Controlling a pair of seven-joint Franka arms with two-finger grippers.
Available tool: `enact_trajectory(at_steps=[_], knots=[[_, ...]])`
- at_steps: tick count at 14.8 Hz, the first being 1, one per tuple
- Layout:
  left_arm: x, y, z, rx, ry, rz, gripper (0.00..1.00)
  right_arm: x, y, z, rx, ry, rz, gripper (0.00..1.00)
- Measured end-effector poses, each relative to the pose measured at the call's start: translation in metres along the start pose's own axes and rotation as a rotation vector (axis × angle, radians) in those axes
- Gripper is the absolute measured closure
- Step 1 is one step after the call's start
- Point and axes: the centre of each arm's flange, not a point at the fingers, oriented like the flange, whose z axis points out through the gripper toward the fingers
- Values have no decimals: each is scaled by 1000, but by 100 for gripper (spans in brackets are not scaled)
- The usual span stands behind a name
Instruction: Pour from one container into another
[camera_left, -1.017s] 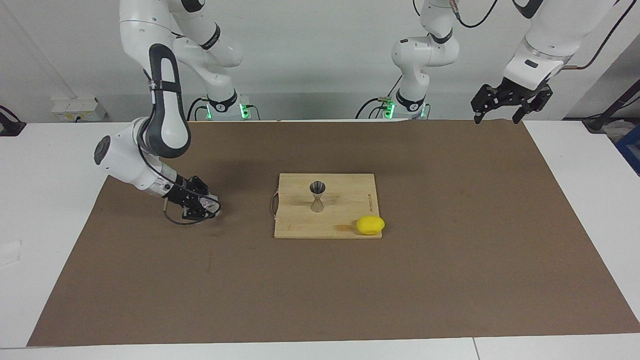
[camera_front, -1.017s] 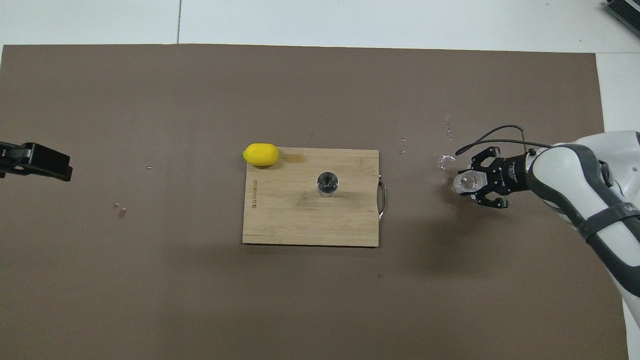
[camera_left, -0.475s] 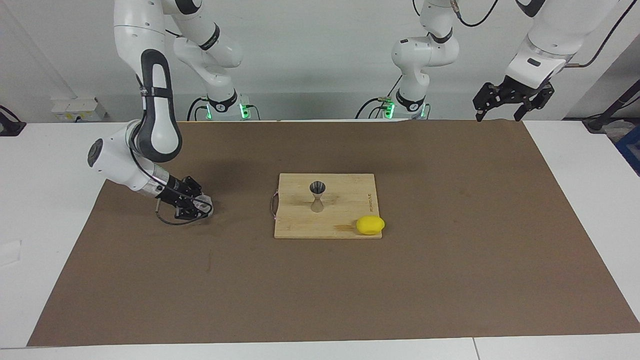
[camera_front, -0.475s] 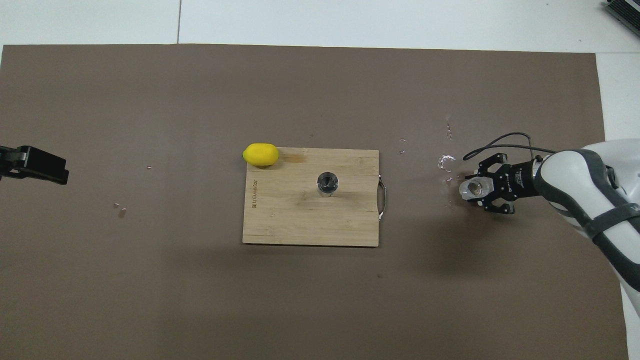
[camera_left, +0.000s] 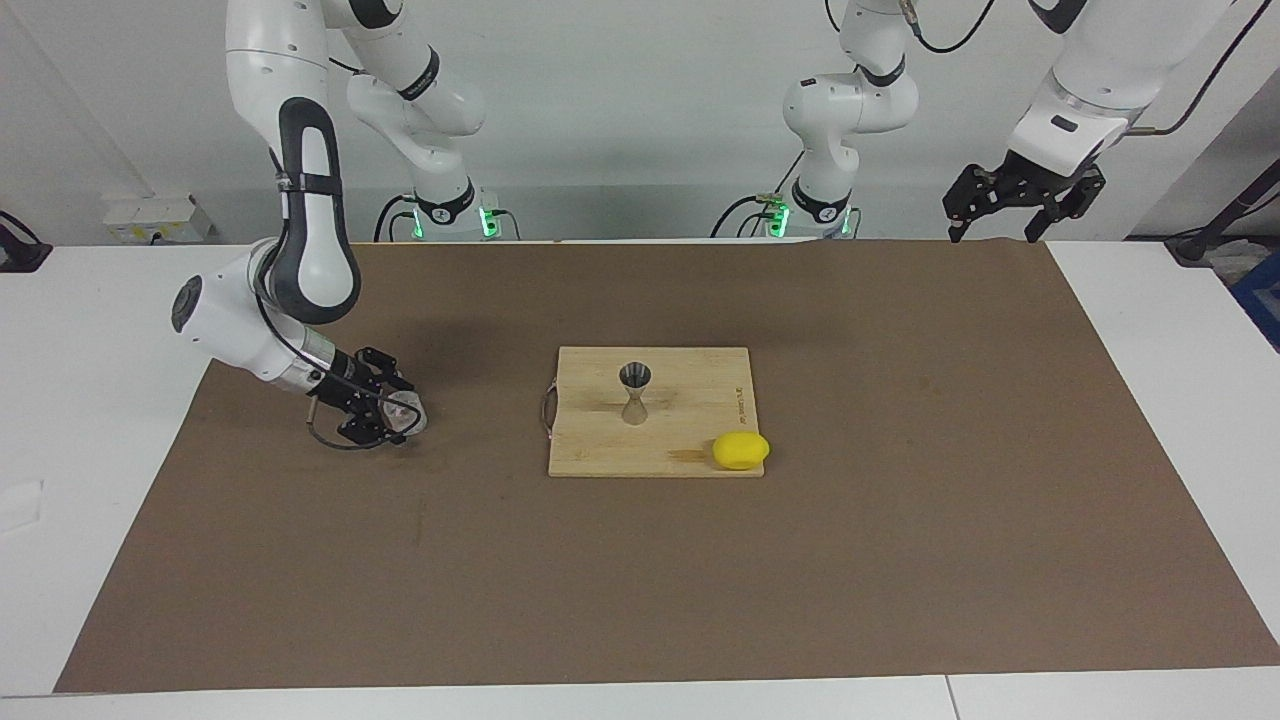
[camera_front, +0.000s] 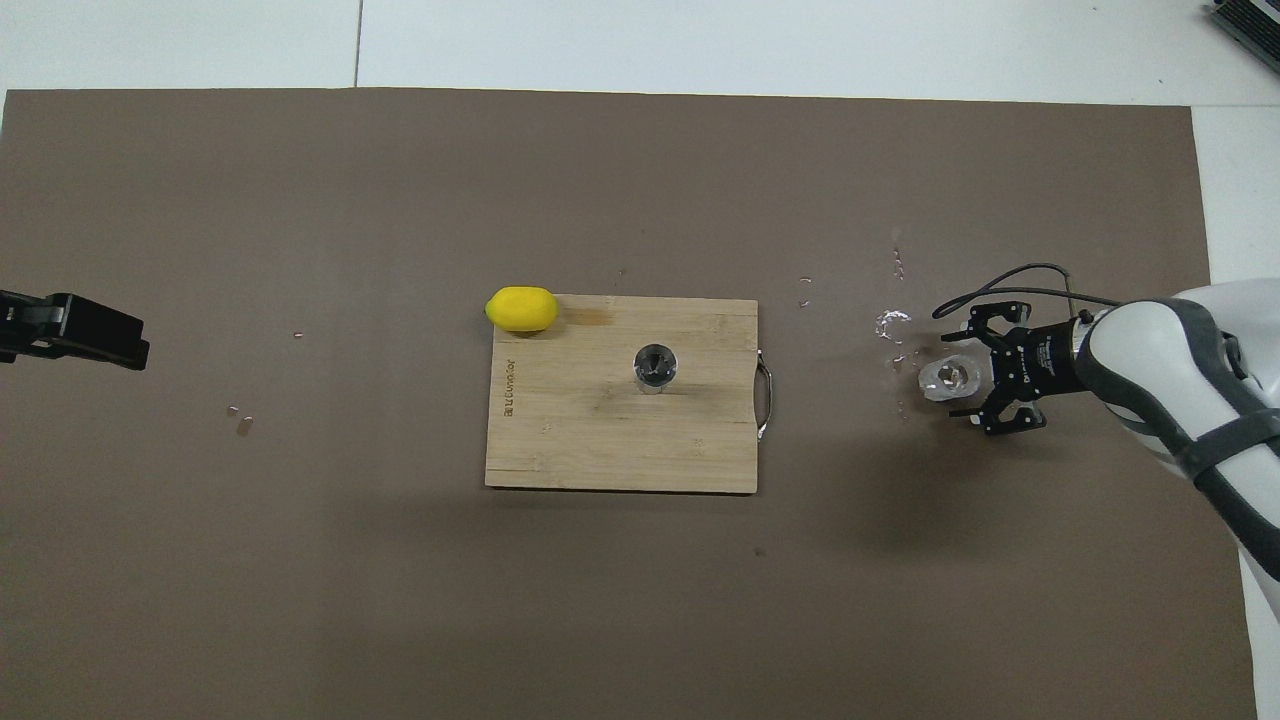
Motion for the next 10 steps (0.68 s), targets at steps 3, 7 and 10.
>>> enact_trajectory(at_steps=[3, 7, 10], knots=[[0, 4, 0, -2, 1, 7, 0, -1, 0, -21, 35, 12, -18, 0], [0, 4, 1, -2, -2, 7, 0, -29, 3, -49, 0, 115, -161, 0], [0, -1, 2, -3, -5, -3, 0, -72, 6, -52, -73, 185, -293, 0]])
